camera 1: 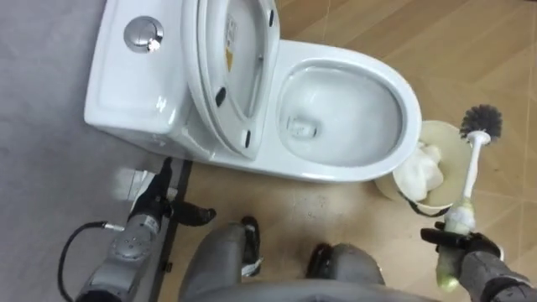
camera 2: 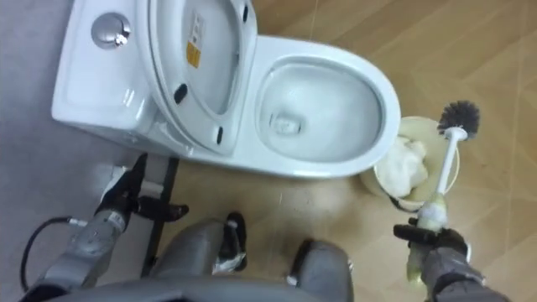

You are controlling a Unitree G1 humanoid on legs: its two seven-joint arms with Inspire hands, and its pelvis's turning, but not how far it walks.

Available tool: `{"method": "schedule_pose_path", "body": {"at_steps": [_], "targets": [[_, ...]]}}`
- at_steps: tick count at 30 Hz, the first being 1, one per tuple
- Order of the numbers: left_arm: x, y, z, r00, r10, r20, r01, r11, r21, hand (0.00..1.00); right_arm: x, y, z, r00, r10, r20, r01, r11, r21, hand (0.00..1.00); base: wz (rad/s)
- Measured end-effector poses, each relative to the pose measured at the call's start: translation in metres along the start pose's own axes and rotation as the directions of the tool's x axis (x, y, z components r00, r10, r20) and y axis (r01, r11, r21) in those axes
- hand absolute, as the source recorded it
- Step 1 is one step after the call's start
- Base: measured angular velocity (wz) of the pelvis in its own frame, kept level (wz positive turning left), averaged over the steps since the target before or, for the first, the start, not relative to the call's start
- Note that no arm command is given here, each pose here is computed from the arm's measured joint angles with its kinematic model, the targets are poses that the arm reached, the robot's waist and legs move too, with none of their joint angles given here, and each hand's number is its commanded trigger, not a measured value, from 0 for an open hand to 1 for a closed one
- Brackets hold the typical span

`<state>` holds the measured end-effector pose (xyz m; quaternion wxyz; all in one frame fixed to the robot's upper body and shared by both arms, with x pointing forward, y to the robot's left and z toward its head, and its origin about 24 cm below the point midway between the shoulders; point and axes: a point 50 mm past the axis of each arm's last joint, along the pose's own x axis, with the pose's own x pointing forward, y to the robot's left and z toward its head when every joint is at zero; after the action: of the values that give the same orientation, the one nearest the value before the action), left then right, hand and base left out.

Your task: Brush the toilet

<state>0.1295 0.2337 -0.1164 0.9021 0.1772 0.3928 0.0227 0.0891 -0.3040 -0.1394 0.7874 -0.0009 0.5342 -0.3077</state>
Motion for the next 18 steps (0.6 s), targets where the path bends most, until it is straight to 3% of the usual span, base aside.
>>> {"method": "schedule_pose_path", "body": {"at_steps": [10,18], "targets": [[-0.027,0.007,-0.044,0.992,0.048,-0.117,-0.055,0.997,-0.056,0.0,-0.005,0.001,-0.005,0.997,0.023,0.075,-0.015,0.994,-0.112,1.0,0.05],[-0.057,0.019,-0.088,0.954,0.12,-0.273,-0.162,0.978,-0.135,0.0,-0.011,0.008,0.008,0.979,0.055,0.199,0.015,0.942,-0.335,1.0,0.02]]}}
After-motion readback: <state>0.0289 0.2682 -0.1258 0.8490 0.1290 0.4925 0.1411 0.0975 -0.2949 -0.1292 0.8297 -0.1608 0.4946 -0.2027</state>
